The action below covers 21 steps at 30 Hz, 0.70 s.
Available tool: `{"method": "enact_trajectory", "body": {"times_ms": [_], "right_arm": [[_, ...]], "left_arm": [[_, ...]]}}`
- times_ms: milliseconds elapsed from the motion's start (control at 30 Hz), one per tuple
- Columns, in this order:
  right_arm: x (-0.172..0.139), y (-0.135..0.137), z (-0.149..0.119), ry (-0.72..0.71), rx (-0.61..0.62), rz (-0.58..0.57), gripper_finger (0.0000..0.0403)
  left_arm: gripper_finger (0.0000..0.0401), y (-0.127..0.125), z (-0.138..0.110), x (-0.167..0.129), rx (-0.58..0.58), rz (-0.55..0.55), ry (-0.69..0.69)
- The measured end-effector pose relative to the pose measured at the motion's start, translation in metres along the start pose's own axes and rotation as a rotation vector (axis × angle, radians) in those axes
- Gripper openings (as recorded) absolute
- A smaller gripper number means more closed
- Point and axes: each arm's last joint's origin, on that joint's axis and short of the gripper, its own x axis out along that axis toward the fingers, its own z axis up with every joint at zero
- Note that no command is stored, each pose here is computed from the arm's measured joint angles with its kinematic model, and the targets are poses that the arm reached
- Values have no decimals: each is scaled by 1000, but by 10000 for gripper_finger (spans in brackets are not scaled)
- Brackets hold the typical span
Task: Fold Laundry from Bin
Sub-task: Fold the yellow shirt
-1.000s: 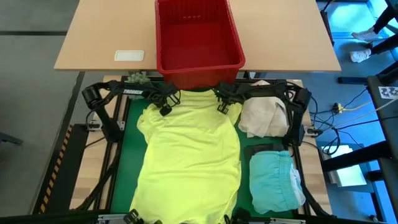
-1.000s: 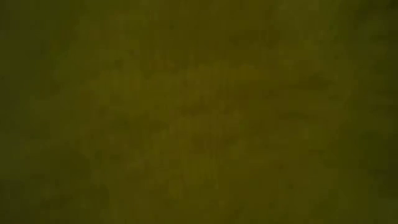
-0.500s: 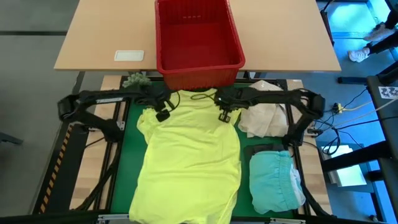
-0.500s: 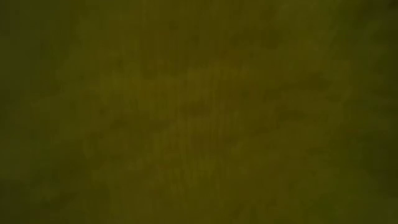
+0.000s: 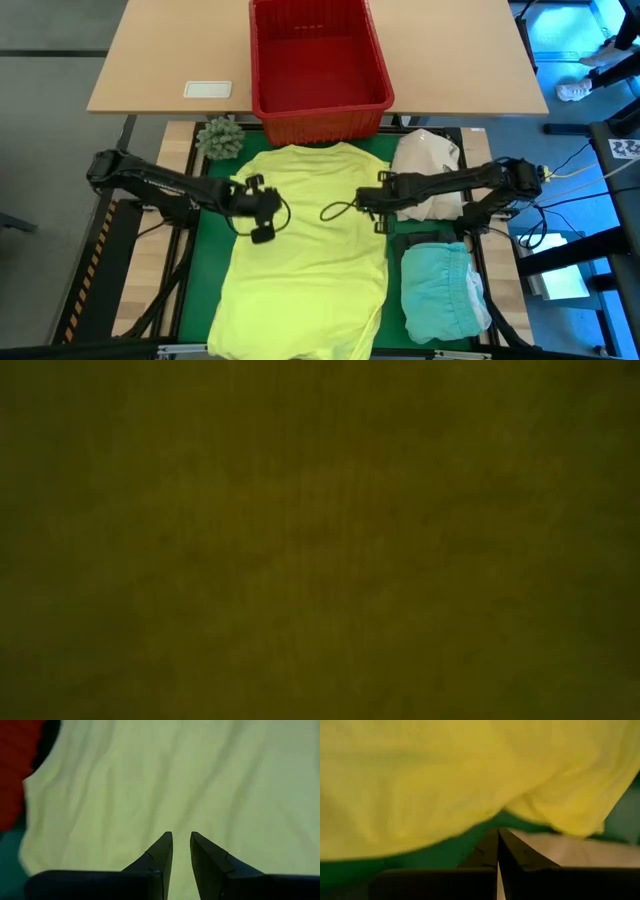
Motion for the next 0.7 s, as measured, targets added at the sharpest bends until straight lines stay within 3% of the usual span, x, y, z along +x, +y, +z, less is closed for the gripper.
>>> {"method": "enact_trajectory", "body": {"times_ms": [200, 467, 700], "right_arm": [[34, -13, -24, 121, 34, -73, 60], [63, -50, -24, -8, 108, -54, 169], [68, -65, -29, -1, 177, 10, 192]], "left_arm": [[64, -26, 0, 3, 47, 14, -66], [64, -22, 4, 9, 25, 61, -84], [64, -19, 6, 10, 8, 68, -89]]}}
